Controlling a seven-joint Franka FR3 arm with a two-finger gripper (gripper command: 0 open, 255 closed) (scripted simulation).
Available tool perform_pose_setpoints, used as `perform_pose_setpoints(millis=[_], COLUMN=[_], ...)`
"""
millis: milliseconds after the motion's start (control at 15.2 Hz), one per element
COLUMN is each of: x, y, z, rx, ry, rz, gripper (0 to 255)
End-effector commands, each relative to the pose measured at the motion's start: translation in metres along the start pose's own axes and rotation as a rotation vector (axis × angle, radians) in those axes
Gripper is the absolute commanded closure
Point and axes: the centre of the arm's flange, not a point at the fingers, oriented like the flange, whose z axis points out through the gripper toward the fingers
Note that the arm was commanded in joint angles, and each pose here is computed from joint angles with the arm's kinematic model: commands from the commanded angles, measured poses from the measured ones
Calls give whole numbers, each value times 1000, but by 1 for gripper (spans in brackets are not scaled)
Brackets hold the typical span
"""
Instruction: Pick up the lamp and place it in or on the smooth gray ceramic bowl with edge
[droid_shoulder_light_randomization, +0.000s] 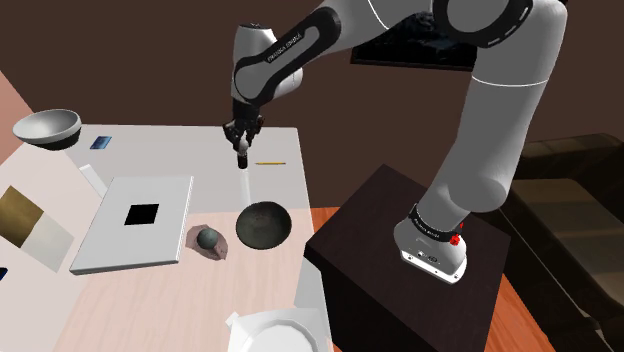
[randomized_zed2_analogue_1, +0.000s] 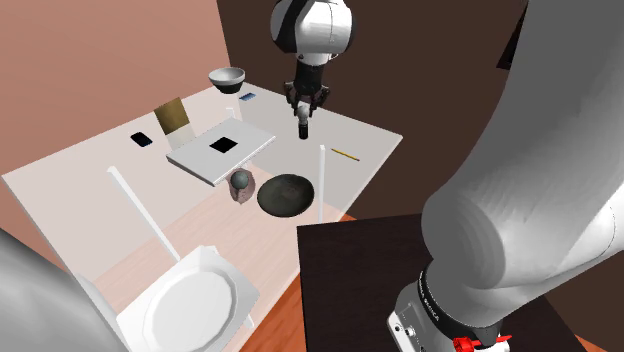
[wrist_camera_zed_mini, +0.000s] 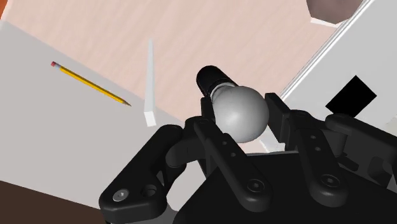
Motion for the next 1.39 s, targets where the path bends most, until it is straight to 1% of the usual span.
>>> perform_pose_setpoints(millis=[0,858,1320], x=[-22,-178,-180], y=[-10,-77,-71], z=[-3,-33,4], rx=[0,0,0], ry=[0,0,0], rz=[0,0,0], gripper=[255,255,255])
